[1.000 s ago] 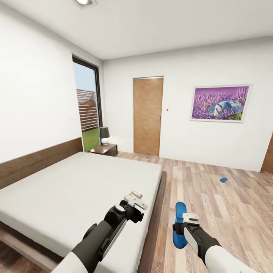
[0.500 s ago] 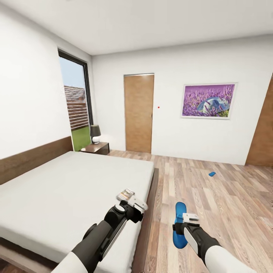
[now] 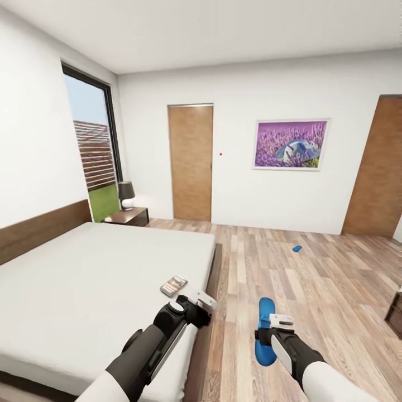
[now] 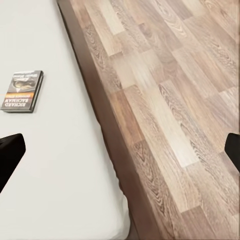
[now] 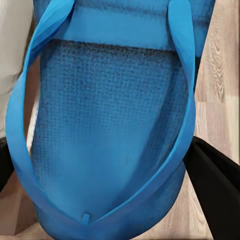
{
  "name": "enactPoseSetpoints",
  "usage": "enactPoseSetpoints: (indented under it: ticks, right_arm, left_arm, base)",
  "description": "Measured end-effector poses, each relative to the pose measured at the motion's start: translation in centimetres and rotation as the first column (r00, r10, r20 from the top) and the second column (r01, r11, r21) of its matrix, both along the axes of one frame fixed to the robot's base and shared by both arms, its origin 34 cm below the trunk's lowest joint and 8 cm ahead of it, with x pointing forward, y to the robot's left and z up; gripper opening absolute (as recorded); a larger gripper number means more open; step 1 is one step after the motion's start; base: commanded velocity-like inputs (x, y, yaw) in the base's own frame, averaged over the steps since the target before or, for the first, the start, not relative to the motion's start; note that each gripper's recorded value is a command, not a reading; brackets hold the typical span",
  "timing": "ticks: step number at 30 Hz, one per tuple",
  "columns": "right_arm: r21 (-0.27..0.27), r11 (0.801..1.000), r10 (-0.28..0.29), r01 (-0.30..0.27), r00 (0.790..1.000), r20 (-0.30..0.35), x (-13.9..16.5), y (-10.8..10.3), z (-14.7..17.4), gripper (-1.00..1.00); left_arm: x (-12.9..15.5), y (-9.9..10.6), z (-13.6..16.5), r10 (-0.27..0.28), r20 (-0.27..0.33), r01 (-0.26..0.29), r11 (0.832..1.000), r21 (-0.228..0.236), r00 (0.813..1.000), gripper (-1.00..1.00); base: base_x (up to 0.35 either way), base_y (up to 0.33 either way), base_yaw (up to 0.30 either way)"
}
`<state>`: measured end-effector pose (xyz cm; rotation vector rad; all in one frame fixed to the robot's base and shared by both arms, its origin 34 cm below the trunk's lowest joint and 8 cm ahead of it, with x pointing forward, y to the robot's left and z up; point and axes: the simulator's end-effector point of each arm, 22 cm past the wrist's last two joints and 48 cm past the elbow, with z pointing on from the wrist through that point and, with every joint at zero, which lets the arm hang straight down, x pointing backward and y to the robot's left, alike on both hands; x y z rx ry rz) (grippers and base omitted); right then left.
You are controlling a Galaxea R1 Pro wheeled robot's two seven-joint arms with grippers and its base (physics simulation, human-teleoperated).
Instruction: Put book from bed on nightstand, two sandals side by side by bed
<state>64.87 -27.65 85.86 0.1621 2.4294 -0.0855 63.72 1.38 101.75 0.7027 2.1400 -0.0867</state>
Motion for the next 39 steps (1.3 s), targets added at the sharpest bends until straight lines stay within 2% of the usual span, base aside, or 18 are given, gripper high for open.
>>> enactPoseSetpoints:
  ticks: [20, 33, 39]
  right_arm:
    - [-0.002, 1.0, -0.005, 0.005, 1.0, -0.025, -0.4, -0.4, -1.4, -1.0]
    - [-0.003, 1.0, 0.0, 0.0, 1.0, -0.029, -0.5, -0.1, -1.6, -1.0]
    - [-0.008, 1.0, -0.007, 0.007, 1.0, 0.007, 0.1, -0.5, -1.1, -1.0]
  left_arm:
    - [0.0, 0.0, -1.4, 0.0, -0.026, 0.0, 1.0, 0.0, 1.0, 1.0]
    - [0.0, 0.0, -1.6, 0.0, -0.03, 0.0, 1.0, -0.001, 1.0, 1.0]
    - [0.0, 0.0, -1.6, 0.0, -0.03, 0.0, 1.0, -0.001, 1.0, 1.0]
  base:
    - [0.0, 0.0, -0.164]
    - [0.0, 0.0, -0.024]
    - [0.0, 0.0, -0.001]
